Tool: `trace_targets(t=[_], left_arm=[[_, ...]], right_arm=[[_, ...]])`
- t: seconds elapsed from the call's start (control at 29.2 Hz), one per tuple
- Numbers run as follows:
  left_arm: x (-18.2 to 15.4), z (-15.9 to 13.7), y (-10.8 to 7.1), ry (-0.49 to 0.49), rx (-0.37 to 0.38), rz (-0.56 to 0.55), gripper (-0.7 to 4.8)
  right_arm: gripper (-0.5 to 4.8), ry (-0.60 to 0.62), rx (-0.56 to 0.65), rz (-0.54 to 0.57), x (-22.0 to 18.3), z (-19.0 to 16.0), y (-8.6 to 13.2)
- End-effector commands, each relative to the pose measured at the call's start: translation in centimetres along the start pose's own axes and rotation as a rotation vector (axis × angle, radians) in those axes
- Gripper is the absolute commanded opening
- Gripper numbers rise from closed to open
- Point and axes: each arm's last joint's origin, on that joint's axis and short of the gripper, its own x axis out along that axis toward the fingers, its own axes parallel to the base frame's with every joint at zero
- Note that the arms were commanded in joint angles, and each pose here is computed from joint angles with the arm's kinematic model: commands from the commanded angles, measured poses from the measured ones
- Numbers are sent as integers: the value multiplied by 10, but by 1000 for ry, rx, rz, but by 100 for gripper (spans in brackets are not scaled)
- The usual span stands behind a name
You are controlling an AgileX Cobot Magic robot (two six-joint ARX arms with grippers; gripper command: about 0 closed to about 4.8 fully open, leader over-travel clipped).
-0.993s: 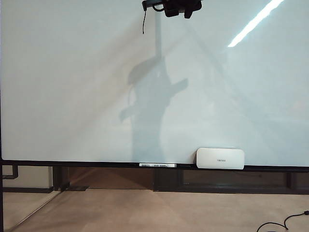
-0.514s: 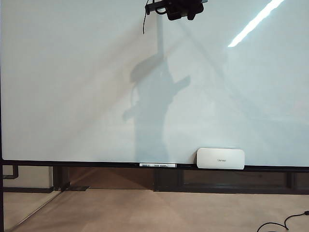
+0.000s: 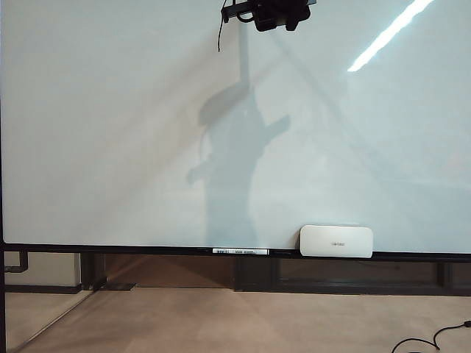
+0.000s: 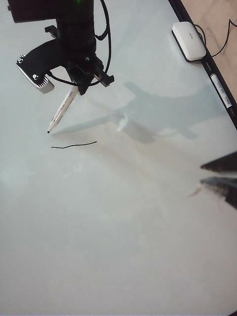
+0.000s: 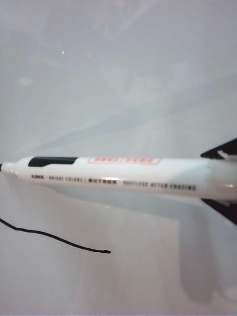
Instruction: Reach to the right to find the marker pen, pick it up, and write the number 18 on the whiteboard.
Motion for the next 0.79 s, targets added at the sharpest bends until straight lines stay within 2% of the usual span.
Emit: trace_targets(t=[0.03,0.55,0.79], left_arm=[[-1,2,0,-12,1,-3,21],[-1,2,0,-12,1,-3,21],[-1,2,0,-12,1,-3,21]], right_arm=[[-4,-20,15,-14,1,4,-6],[-4,-14,12,-4,4,0,-11],[-4,65,30,1,7,-11,-14]])
